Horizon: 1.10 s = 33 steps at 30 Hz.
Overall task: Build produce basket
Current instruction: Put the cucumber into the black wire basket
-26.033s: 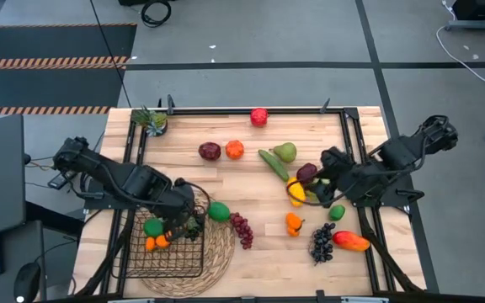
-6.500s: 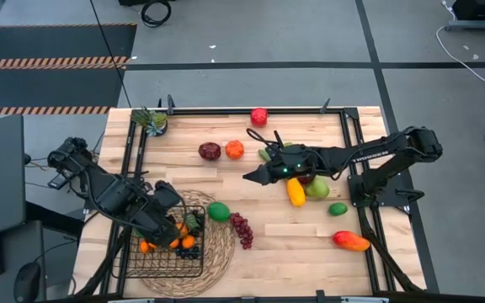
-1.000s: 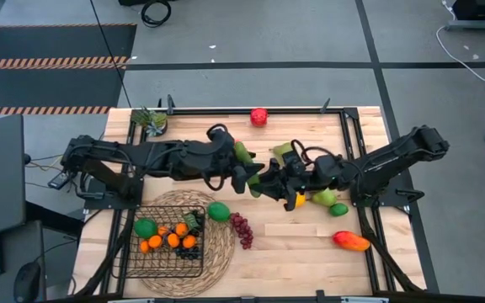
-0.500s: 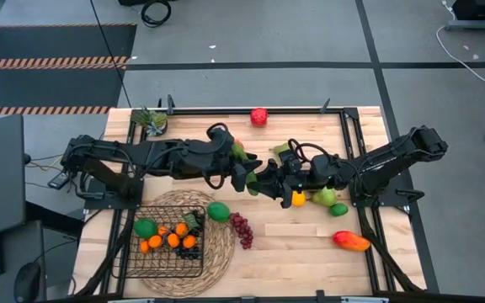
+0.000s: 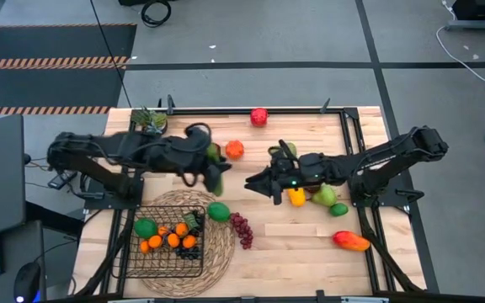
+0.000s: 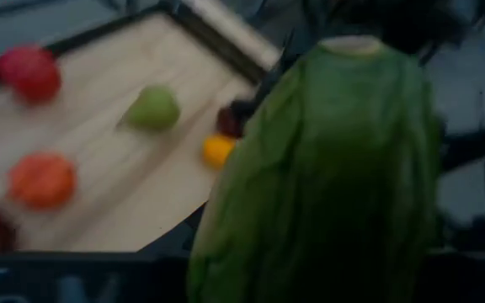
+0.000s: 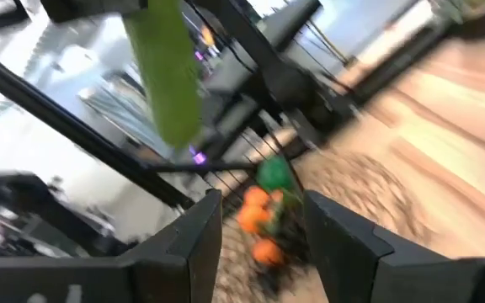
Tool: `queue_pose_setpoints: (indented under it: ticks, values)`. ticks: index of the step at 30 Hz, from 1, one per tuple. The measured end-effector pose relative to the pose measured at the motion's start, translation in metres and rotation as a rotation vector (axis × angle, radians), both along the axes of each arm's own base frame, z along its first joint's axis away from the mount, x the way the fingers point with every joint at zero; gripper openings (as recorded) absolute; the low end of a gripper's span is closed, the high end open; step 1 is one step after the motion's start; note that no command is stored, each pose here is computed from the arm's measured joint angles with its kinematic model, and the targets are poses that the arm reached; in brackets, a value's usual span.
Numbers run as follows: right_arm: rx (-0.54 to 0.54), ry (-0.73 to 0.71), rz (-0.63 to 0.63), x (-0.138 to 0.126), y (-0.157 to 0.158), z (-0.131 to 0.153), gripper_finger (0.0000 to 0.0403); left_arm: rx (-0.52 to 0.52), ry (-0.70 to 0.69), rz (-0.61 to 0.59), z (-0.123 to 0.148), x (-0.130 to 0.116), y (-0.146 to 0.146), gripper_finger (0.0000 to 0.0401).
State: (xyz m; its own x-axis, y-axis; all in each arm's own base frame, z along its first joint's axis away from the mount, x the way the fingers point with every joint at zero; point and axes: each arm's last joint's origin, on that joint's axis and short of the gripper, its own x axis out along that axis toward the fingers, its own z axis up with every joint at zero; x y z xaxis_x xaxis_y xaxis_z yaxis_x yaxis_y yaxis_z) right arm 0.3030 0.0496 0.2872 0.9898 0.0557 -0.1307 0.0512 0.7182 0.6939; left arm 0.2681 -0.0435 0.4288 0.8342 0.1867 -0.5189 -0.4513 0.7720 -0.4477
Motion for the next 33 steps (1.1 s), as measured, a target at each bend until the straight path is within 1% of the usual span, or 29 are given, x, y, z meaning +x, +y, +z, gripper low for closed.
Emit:
queue_pose_setpoints:
  ticks: [5,9,12,17,21,24,27,33]
  values:
    - [-0.016,0.126,0.006,-0.004,-0.005,-0.009,0.0171,-0.078,0.148,-0.110,-0.003,-0.030,-0.013,0.0126]
    - [-0.004,0.164,-0.004,-0.005,-0.010,-0.012,0.0171,-0.101,0.282,-0.159,-0.012,-0.046,-0.030,0.0135]
    - [0.011,0.161,-0.017,-0.005,-0.012,-0.012,0.0170,-0.102,0.379,-0.174,-0.020,-0.054,-0.043,0.0143]
    - [0.013,0.156,-0.036,-0.004,-0.018,-0.012,0.0170,-0.096,0.473,-0.216,-0.028,-0.063,-0.061,0.0139]
    - [0.015,0.154,-0.047,-0.003,-0.022,-0.011,0.0170,-0.054,0.550,-0.266,-0.035,-0.071,-0.077,0.0140]
    - [0.019,0.145,-0.056,-0.003,-0.024,-0.011,0.0170,0.002,0.631,-0.291,-0.042,-0.076,-0.086,0.0159]
    - [0.041,0.145,-0.069,-0.003,-0.027,-0.011,0.0170,0.042,0.696,-0.306,-0.048,-0.078,-0.093,0.0192]
    - [0.043,0.141,-0.072,-0.003,-0.028,-0.010,0.0170,0.071,0.743,-0.343,-0.056,-0.074,-0.103,0.0266]
